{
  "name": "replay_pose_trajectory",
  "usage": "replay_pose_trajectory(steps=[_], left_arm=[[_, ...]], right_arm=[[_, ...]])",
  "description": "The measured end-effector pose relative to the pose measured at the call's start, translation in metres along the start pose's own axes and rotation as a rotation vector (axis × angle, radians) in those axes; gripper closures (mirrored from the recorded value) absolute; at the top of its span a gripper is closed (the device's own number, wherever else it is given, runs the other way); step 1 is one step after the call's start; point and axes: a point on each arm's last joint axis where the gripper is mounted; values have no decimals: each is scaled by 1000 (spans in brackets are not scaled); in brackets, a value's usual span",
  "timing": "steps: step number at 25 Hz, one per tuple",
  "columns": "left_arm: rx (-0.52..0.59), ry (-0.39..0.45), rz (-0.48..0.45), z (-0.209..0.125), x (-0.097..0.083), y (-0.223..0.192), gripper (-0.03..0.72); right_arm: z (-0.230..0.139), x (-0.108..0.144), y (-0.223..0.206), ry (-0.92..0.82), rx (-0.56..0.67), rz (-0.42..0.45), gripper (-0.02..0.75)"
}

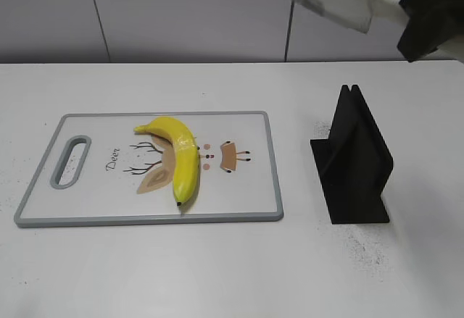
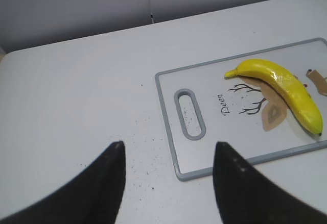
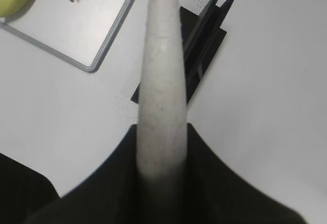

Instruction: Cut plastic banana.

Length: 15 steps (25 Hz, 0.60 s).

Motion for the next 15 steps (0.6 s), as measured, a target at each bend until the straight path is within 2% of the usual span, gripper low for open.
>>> replay_pose_trajectory(steps=[5, 8, 12, 15], left_arm=[[83, -94, -73, 45, 17, -39, 162], [109, -182, -133, 72, 22, -60, 162], [122, -372, -262, 106, 10, -86, 162], [120, -558, -349, 124, -6, -107, 162]], right_arm=[[28, 2, -11, 188, -7, 5, 578], [43, 4, -18, 327, -17, 13, 578], [57, 9, -34, 498, -15, 69, 578], [60, 15, -52, 662, -5, 152, 578]])
Point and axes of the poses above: a point on each arm's last joint axis where the gripper is mounted, y pointing back along that axis away from the gripper, x along the wrist's bending axis when the last joint is at zero, z = x × y, and after that the axes turned 11 degrees about -y, right-handed
